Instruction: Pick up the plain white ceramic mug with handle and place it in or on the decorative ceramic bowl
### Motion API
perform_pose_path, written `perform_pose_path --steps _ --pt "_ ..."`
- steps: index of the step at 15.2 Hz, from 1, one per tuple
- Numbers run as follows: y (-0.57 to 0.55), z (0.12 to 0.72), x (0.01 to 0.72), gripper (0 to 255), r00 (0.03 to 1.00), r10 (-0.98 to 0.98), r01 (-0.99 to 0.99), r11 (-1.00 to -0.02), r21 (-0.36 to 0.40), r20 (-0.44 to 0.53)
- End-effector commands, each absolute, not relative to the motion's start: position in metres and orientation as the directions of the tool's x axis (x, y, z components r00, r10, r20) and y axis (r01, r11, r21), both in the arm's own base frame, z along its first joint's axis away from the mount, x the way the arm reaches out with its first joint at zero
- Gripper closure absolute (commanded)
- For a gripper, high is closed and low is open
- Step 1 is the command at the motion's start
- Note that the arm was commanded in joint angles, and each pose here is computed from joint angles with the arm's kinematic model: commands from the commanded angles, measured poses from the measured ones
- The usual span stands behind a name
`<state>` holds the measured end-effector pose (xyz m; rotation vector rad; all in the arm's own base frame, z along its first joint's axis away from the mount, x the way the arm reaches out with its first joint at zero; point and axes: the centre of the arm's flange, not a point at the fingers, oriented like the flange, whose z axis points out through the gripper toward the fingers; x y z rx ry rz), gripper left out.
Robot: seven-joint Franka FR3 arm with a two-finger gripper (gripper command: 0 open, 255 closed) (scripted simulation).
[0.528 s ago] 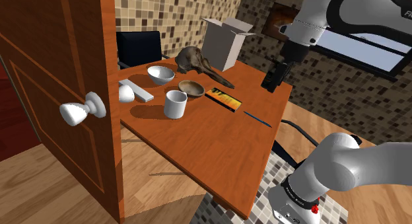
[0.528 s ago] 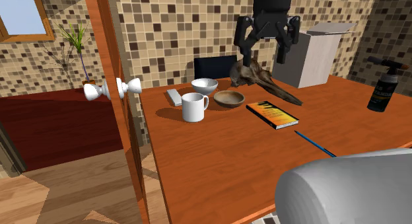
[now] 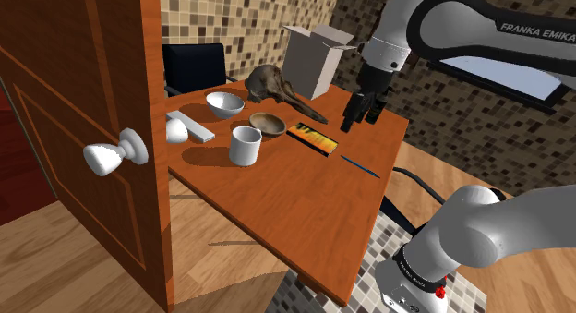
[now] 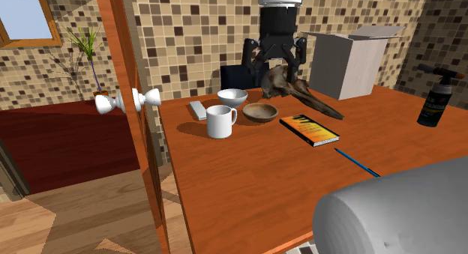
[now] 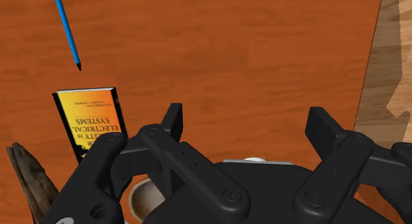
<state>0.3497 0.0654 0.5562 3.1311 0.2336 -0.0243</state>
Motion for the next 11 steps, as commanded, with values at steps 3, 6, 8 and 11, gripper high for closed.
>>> perform_pose_path --steps 3,6,8,11 --pt "0.088 0.532 0.389 0 0.988 0.151 0.151 -0.988 0.0 -0.005" --pt "0.105 0.514 0.418 0 0.988 0.154 0.154 -0.988 -0.001 0.001" --pt "0.117 0.502 0.438 0 0.988 0.155 0.155 -0.988 -0.001 0.005" --pt "0.134 0.484 0.467 0 0.987 0.158 0.158 -0.988 -0.001 0.011"
